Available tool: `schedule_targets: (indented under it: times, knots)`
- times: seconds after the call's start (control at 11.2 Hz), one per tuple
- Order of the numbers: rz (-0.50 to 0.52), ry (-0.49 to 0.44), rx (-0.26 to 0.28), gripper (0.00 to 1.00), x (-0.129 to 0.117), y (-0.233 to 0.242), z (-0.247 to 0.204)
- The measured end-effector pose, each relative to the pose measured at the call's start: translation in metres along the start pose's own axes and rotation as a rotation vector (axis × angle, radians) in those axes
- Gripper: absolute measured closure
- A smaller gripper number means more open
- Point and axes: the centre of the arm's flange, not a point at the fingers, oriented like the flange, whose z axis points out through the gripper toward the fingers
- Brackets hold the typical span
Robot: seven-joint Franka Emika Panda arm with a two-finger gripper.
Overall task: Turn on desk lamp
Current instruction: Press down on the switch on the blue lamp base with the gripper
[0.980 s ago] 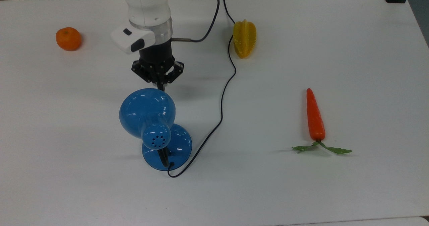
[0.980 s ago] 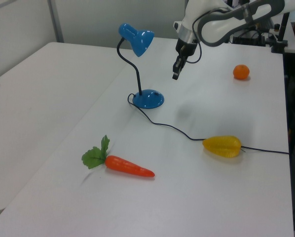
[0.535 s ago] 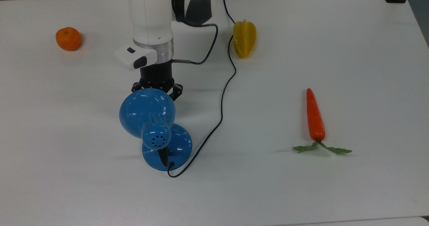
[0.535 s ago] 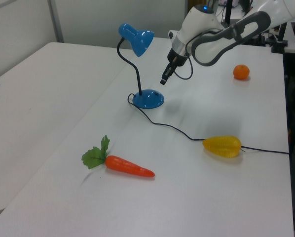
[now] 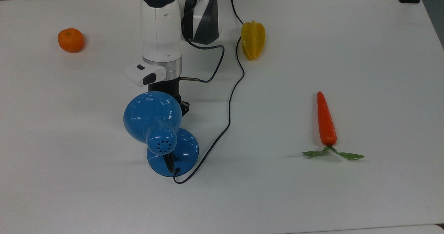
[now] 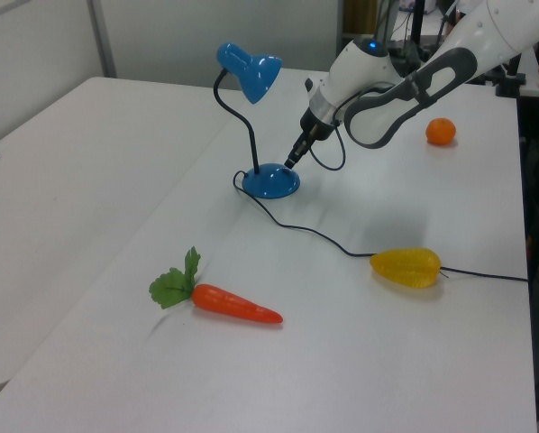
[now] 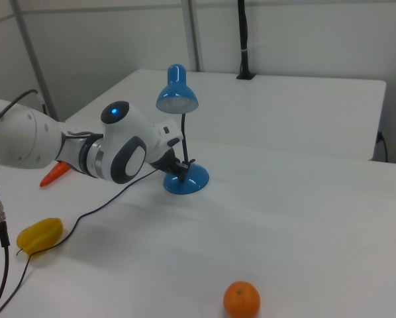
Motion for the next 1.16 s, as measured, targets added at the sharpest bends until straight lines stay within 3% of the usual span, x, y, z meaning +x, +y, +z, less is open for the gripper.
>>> schedule_targets:
  times: [0.36,1.16]
  knots:
    - [-0.002,0.047,-0.005,0.99,0.0013,-0.0004,0.0067]
    - [-0.007,0.054,-0.006,0.99,0.0057,-0.0011,0.0104]
